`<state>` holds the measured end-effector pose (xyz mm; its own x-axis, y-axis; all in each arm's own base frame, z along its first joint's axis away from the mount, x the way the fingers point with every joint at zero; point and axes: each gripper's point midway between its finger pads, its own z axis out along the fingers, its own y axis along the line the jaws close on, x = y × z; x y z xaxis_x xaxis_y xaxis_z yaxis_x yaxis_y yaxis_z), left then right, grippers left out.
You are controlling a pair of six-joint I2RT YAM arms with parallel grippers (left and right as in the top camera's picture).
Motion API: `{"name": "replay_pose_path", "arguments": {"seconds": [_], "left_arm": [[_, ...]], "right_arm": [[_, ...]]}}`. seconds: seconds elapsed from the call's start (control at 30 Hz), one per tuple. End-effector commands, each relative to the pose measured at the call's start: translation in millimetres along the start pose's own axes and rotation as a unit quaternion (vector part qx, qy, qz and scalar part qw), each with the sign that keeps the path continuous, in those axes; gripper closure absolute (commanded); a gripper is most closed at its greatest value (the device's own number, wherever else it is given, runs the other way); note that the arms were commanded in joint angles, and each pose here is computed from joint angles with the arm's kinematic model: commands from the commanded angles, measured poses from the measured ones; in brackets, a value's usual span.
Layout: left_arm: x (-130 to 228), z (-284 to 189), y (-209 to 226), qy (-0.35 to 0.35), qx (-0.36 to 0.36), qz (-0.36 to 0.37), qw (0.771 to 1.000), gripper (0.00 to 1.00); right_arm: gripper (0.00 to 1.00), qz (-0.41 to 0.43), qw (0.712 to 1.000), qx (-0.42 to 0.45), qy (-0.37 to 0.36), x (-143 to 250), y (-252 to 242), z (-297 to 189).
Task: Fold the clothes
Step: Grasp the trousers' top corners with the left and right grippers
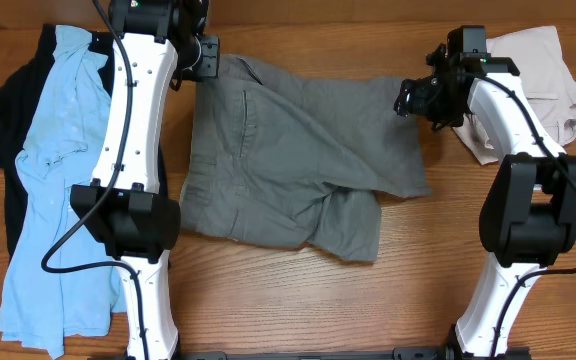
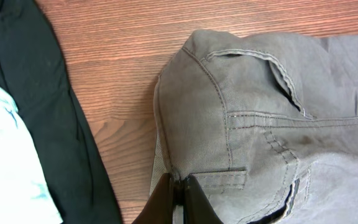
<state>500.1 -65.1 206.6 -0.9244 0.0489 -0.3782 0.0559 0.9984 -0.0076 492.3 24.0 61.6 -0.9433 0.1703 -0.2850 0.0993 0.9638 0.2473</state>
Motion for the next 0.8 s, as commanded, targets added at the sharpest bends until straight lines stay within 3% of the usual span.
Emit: {"name": "replay_pose_path", "arguments": {"seconds": [0.0,0.47,0.67,0.77], "left_arm": [[-8,-17,3,-0.024,-0.008,-0.008,1.000,0.96],[-7,-17,3,-0.023,-0.008,-0.008,1.000,0.96],[-7,-17,3,-0.023,-0.008,-0.008,1.000,0.96],[-7,-17,3,-0.023,-0.008,-0.008,1.000,0.96]], "right_arm": [[0.18,0.014,1.000,-0.006,0.012,5,-4,19],[0.35,0.032,0.999,-0.007,0.011,3,-9,44],[0.50,0.035,0.999,-0.006,0.023,9,-11,50],[0.51,0.034,0.999,-0.005,0.021,8,-11,50]]}}
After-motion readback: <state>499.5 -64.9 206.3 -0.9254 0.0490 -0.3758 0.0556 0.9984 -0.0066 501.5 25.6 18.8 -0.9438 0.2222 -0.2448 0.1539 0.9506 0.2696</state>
